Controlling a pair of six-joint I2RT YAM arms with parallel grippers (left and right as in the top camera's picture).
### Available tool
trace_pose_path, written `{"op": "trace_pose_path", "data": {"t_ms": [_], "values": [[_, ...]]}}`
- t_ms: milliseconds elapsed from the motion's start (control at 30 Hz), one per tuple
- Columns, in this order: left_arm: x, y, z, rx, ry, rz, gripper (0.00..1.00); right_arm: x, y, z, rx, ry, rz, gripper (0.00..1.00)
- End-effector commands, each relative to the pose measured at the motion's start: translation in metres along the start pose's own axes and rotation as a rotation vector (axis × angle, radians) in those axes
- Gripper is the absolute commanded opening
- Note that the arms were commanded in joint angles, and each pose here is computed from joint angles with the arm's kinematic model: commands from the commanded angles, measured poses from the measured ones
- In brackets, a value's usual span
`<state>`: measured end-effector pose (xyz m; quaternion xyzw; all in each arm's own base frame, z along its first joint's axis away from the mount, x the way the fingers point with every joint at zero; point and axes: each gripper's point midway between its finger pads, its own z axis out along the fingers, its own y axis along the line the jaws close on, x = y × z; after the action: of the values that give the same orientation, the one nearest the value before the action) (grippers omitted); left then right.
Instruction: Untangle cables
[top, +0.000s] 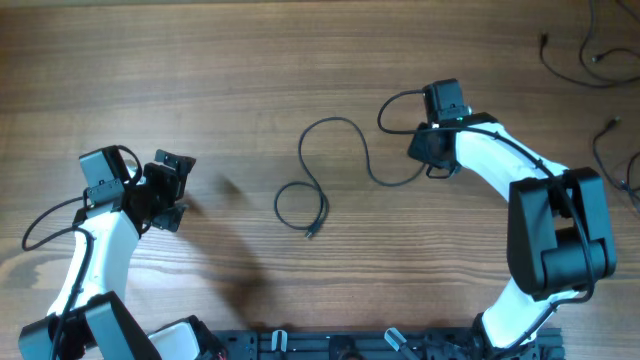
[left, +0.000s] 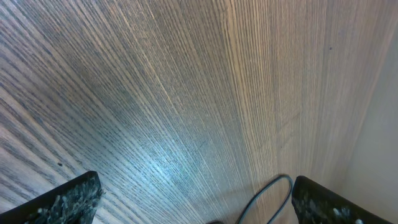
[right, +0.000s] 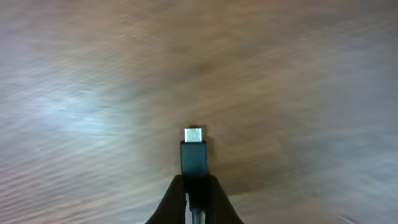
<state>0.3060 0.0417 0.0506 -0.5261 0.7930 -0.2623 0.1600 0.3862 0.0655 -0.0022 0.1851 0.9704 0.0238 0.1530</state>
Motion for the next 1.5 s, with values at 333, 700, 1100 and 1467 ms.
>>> {"op": "trace_pose_path", "data": {"t_ms": [333, 700, 1100, 1467], "values": [[-0.006, -0.004, -0.004, 0.007, -0.026, 0.024, 1.0, 0.011, 0.103, -0.102, -0.514, -0.053, -0.329, 0.04], [-0.006, -0.004, -0.004, 0.007, -0.026, 0.024, 1.0, 0.123, 0.203, -0.166, -0.728, -0.06, -0.735, 0.04], [-0.006, -0.004, -0.004, 0.007, -0.026, 0.024, 1.0, 0.16, 0.209, -0.123, -0.533, -0.009, -0.63, 0.36], [-0.006, -0.004, -0.004, 0.007, -0.026, 0.024, 1.0, 0.16, 0.189, -0.044, -0.301, -0.064, -0.91, 0.55]]}}
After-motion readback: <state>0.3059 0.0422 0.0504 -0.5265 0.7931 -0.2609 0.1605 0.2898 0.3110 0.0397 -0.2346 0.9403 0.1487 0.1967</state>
